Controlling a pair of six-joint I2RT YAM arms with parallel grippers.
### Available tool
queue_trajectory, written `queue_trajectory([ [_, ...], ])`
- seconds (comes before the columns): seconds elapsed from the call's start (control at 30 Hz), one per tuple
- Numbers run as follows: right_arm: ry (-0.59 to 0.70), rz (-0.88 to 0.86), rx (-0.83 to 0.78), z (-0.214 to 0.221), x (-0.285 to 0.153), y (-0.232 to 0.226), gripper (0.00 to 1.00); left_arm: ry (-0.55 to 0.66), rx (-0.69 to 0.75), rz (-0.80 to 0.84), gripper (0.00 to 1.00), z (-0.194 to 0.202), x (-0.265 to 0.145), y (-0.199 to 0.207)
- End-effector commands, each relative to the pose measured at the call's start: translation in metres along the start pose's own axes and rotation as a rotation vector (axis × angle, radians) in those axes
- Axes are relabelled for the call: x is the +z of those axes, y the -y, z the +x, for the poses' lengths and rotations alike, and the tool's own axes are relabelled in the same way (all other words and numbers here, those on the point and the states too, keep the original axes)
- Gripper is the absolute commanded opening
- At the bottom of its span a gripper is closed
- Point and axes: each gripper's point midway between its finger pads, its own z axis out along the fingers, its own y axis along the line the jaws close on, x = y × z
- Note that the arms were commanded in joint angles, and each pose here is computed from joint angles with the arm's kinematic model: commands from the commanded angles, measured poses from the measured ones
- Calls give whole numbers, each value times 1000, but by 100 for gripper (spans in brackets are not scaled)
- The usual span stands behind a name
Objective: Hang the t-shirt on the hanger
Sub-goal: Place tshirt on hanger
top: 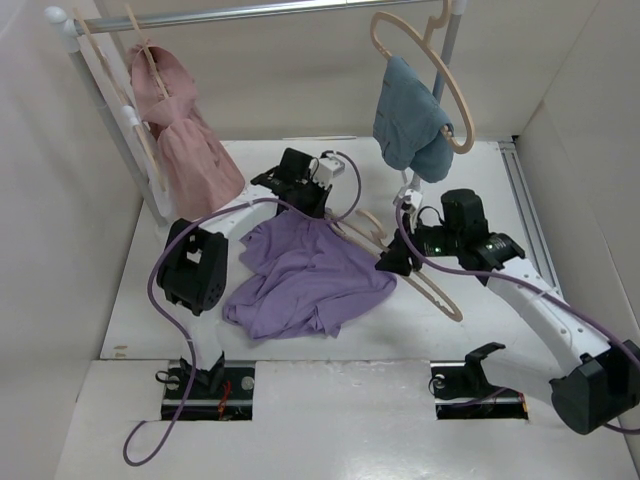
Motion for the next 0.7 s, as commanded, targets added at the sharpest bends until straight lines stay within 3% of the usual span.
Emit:
queue_trajectory([
  [0.0, 82, 110, -77, -30, -10, 9, 0, 17, 64, 44, 0, -1, -22, 19],
  [0.17, 80, 118, -81, -33, -8, 10, 0, -5, 92, 38, 0, 10, -29, 19],
  [0.4, 51, 49, -90, -23, 7, -2, 0, 67, 85, 15, 0, -25, -29, 14],
  [0.67, 47, 31, -86, -12, 16, -7, 0, 53, 91, 41, 0, -22, -33, 19],
])
